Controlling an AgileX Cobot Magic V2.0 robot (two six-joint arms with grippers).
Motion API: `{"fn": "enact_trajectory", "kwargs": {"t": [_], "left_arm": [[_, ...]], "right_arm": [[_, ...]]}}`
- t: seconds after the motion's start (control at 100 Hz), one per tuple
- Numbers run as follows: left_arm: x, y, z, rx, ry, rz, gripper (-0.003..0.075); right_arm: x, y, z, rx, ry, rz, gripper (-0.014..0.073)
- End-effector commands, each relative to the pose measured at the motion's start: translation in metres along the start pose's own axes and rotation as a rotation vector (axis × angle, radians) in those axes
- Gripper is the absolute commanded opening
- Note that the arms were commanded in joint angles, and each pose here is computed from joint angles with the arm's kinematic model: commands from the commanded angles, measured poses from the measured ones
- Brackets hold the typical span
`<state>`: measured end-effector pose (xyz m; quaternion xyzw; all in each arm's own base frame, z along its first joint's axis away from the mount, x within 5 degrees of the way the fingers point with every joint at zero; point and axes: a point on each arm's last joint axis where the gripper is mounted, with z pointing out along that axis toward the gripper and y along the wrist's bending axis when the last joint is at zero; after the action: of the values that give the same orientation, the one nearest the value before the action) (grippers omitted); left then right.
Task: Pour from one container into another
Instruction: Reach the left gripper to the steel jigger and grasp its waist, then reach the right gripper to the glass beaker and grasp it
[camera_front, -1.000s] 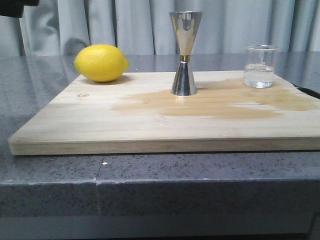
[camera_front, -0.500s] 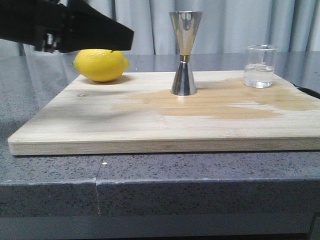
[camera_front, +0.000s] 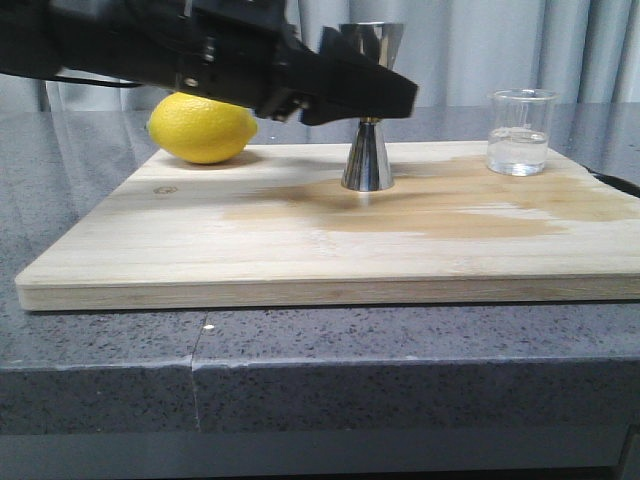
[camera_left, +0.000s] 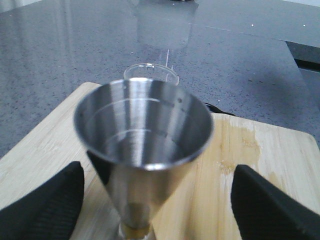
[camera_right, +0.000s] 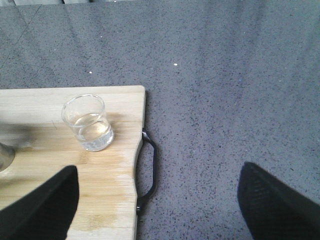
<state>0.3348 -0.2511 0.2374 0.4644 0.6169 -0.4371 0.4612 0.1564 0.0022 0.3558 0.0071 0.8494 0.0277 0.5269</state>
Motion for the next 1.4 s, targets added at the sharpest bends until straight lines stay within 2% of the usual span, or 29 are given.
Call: {"fn": "enact_trajectory", "kwargs": {"t": [0.0,0.12,0.36,0.52,0.68,0.95,1.1,1.31,1.39], "left_arm": [[-0.033,-0.004,0.003,0.028,-0.123,0.029,0.0545],[-0.031,-0.003,0.006,0.028,-0.119,0.027,0.0524],[-0.032,-0.004,0.006,0.035,-0.122,0.027,0.0303],[-0.032,-0.005,0.006,0.043,-0.126,0.028,0.0235],[-0.032,-0.005,0.006,0.043,-0.126,0.028,0.0221],[-0.032,-0.004,0.006,0.041,-0.126,0.028,0.0221],[-0.032,-0.004,0.006,0.039,-0.126,0.027,0.0221],[-0.032,-0.004,0.006,0.039,-0.126,0.027,0.0221],[-0.032,-0.004,0.006,0.039,-0.126,0.027,0.0221]], "right_arm": [[-0.017,0.000,-0.006,0.005,-0.112,-0.010,0.0582],[-0.017,0.000,-0.006,0.005,-0.112,-0.010,0.0582],[-0.017,0.000,-0.006,0.005,-0.111,-0.010,0.0582],[-0.016,0.000,-0.004,0.005,-0.102,-0.009,0.0582],[-0.015,0.005,0.012,-0.024,-0.064,-0.030,0.0582],[-0.013,0.036,0.063,-0.147,-0.037,-0.090,0.0582],[-0.001,0.044,0.090,-0.162,-0.107,-0.084,0.0582],[0.035,0.051,0.113,-0.174,-0.253,-0.070,0.0582],[0.049,0.051,0.122,-0.168,-0.272,-0.058,0.0582]]}}
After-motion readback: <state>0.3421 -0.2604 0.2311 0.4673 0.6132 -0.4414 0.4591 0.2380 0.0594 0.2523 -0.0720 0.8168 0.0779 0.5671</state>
